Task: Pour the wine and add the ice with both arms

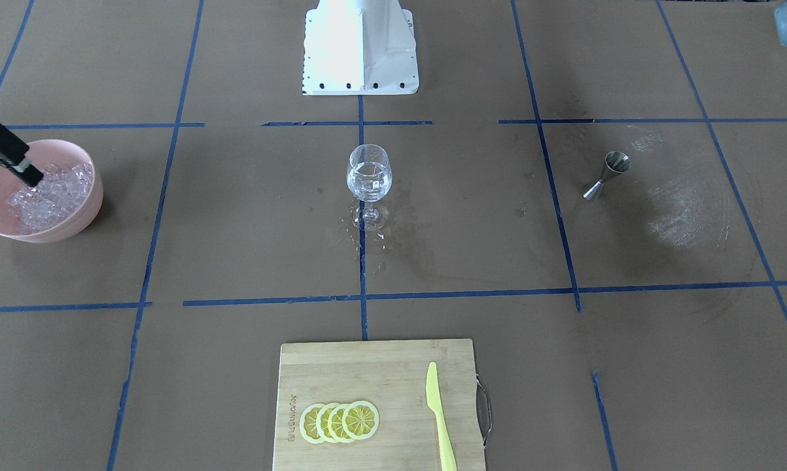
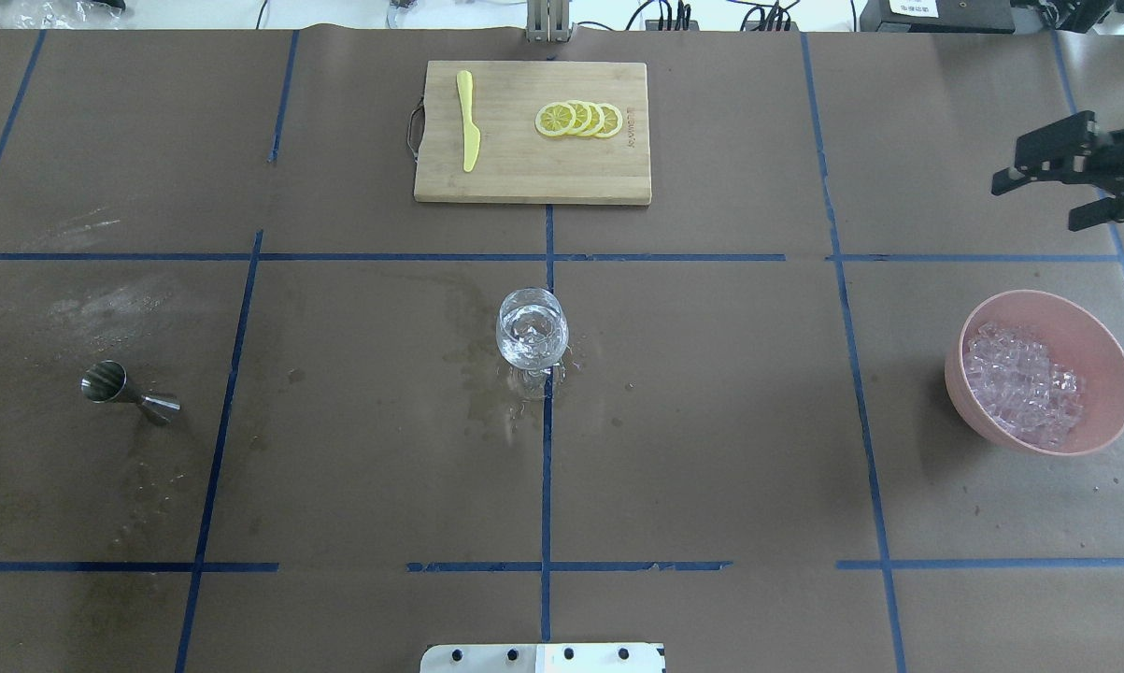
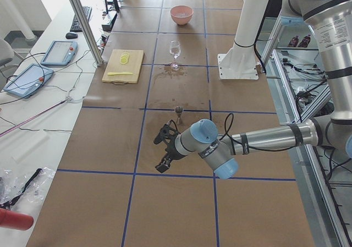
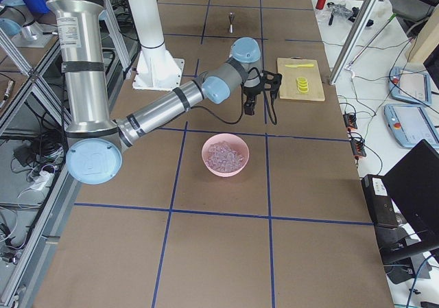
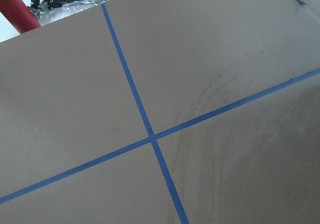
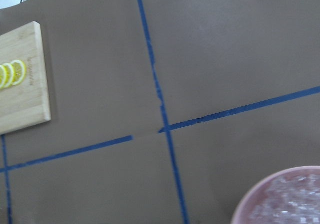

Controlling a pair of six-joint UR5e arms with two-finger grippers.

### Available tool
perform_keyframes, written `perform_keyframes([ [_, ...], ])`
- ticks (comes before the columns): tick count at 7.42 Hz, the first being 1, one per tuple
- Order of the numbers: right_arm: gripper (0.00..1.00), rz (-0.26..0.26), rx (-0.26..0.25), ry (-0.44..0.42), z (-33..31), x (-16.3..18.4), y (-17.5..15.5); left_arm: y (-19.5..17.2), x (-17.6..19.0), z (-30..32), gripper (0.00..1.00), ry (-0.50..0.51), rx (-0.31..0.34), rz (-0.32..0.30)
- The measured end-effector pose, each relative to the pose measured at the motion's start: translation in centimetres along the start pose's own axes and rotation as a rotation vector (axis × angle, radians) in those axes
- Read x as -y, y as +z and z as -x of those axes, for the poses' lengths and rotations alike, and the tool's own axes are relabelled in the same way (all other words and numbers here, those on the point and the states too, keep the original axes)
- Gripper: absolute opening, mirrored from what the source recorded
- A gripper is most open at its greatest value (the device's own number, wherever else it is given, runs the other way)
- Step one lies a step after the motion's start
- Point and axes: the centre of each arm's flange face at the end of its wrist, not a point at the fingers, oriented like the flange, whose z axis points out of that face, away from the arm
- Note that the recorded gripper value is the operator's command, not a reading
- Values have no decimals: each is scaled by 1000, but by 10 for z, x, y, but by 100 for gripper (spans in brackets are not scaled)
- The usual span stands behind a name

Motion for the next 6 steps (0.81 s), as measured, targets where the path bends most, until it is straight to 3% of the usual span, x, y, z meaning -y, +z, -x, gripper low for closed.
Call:
perform_keyframes([
  [2,100,31,-112,-206,-98,-6,11,6,54,14,100,-2,33,132],
  [3,100,59,-151,-281,-137,-4,19,-2,68,20,100,-60,7,191],
  [5,100,108,-182,-336,-168,-1,27,-11,60,15,100,-176,-162,268],
  [6,100,117,-181,-342,-168,1,28,-12,54,16,100,-173,-176,278],
])
